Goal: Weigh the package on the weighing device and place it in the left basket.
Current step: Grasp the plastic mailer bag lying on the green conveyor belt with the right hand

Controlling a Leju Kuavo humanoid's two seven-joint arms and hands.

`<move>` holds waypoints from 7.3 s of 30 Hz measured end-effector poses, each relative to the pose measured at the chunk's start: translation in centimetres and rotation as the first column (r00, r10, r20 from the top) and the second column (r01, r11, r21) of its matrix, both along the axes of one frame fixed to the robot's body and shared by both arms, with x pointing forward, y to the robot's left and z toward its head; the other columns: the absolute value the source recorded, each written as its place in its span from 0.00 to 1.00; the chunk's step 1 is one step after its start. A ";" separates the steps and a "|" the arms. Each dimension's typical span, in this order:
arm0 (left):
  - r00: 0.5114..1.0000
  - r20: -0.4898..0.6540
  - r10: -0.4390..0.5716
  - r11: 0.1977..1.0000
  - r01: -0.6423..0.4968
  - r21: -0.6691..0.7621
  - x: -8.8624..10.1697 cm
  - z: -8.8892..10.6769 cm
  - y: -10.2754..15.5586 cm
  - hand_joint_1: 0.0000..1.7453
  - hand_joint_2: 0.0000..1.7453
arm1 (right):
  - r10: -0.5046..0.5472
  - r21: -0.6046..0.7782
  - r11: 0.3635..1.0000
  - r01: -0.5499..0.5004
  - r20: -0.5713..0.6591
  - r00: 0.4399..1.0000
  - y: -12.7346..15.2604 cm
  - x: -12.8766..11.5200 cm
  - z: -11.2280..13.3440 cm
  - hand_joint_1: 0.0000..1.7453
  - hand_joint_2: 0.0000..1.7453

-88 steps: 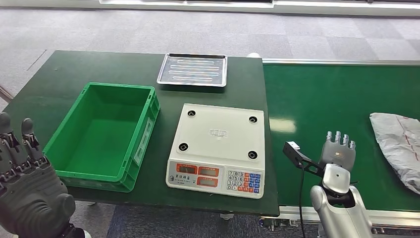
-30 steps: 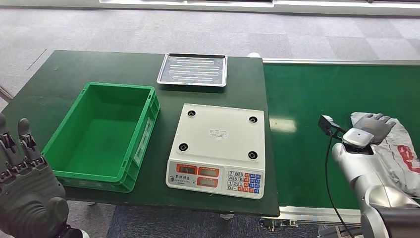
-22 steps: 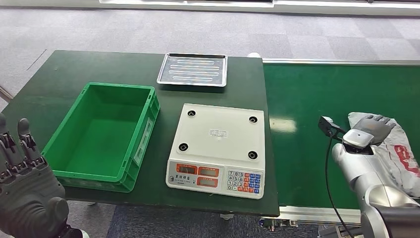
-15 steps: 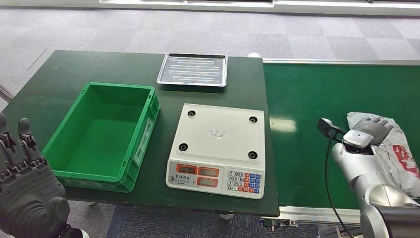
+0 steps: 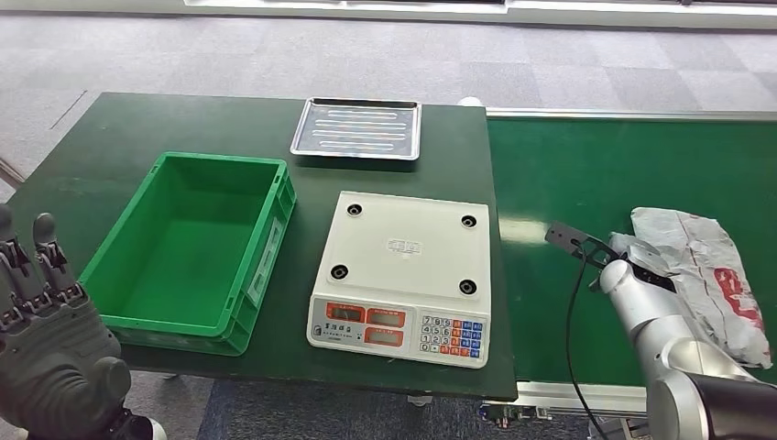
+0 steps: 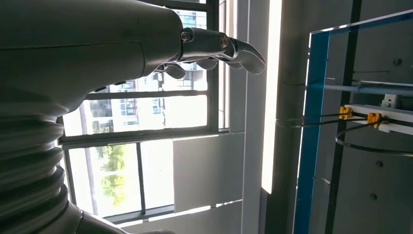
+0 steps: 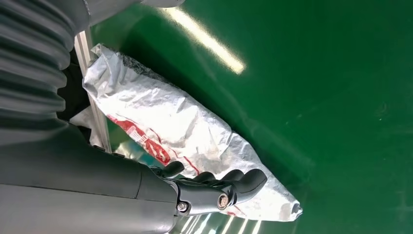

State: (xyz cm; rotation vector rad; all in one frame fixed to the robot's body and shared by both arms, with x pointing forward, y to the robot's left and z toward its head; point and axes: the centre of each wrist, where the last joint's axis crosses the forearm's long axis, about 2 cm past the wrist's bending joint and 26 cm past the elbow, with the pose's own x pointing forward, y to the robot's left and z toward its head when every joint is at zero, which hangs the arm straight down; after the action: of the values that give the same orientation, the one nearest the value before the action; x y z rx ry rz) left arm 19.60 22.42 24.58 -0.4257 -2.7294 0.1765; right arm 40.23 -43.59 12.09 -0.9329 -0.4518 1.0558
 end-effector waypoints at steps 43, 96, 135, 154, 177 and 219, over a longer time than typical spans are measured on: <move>1.000 0.003 0.008 1.000 -0.008 -0.005 0.3 0.1 0.1 0.00 1.00 | -0.061 0.045 0.997 0.062 -0.034 0.998 0.3 -0.9 -1.3 0.00 1.00; 0.999 -0.008 0.034 0.999 -0.035 -0.017 0.2 0.1 0.0 0.00 1.00 | -0.030 -0.047 0.998 0.029 -0.039 0.999 0.7 -0.1 -0.4 0.00 1.00; 1.000 -0.008 0.020 0.999 -0.021 -0.031 0.6 -0.1 0.2 0.00 1.00 | 0.114 0.060 0.993 -0.106 -0.155 0.981 1.2 -1.4 -2.2 0.00 1.00; 1.000 -0.012 0.027 0.999 -0.027 -0.037 0.6 -0.1 0.2 0.00 1.00 | 0.123 0.052 0.992 -0.116 -0.158 0.980 1.3 -1.3 -2.2 0.00 1.00; 1.000 -0.001 -0.001 0.999 0.001 -0.052 0.9 0.0 0.2 0.00 1.00 | 0.364 0.301 0.901 -0.311 -0.139 0.921 0.5 -3.6 -4.2 1.00 1.00; 0.997 -0.022 0.080 0.995 -0.081 -0.066 -0.2 -0.2 1.5 0.00 1.00 | 0.432 -0.398 0.900 -0.179 0.756 0.492 10.9 3.6 16.8 1.00 1.00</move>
State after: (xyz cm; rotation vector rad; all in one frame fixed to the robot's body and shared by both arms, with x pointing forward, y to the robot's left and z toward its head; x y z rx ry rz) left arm 19.39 23.91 24.35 -0.3302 -2.7292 0.2922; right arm 43.86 -32.72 28.86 -1.6561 -1.3595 0.9404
